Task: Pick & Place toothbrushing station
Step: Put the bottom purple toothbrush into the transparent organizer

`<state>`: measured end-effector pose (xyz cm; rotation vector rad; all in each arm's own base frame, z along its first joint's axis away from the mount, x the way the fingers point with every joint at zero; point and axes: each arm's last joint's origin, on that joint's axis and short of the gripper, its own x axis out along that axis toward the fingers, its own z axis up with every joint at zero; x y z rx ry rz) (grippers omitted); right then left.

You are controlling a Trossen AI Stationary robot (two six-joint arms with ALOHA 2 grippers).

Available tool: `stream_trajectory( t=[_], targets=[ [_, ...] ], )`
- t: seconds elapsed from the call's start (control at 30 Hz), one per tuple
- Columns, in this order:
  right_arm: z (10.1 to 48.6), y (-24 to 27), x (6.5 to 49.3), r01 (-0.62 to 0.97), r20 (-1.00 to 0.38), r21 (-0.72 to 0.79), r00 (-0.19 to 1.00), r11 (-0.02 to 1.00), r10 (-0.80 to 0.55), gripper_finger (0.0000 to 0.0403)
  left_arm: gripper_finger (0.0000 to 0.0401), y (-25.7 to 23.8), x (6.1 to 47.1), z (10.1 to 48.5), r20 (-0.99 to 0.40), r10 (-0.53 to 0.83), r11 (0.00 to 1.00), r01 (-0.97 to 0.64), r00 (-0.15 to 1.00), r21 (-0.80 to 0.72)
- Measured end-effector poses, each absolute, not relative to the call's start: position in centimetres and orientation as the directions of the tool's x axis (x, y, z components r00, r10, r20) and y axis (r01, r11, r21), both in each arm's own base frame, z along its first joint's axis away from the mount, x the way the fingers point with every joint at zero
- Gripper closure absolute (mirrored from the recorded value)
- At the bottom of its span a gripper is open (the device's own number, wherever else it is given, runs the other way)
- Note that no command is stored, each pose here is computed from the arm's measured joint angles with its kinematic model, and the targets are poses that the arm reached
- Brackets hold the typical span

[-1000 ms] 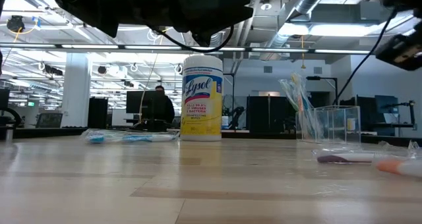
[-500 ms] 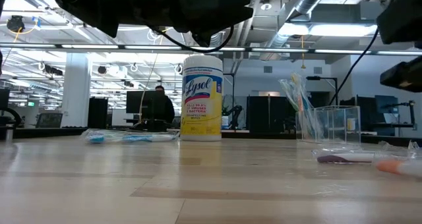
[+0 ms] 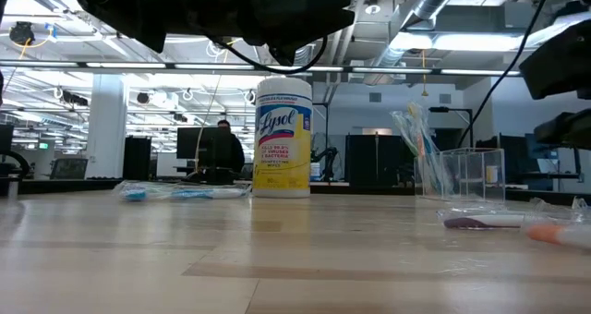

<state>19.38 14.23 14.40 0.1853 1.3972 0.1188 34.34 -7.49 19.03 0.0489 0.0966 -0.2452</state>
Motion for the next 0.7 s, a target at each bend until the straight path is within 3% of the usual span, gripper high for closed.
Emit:
stream_trajectory(
  t=[0.13, 0.3, 0.7],
  targets=[
    [14.4, 14.1, 19.4, 0.028, -0.967, 0.197, 0.168, 0.98, 0.19, 0.0286, 0.0265, -7.5, 34.3, 19.0, -0.101, -0.24, 0.969, 0.245, 0.966, 0.037],
    [14.4, 14.1, 19.4, -0.001, -0.966, 0.211, 0.154, 0.978, 0.208, 0.0386, 0.0265, -7.5, 34.3, 19.0, -0.101, -0.24, 0.969, 0.245, 0.966, 0.037],
    [16.3, 14.3, 20.2, -0.043, -0.977, 0.142, 0.154, 0.989, 0.147, 0.0402, 0.0265, -7.5, 34.3, 19.0, -0.101, -0.239, 0.97, 0.242, 0.966, 0.015]
  ],
)
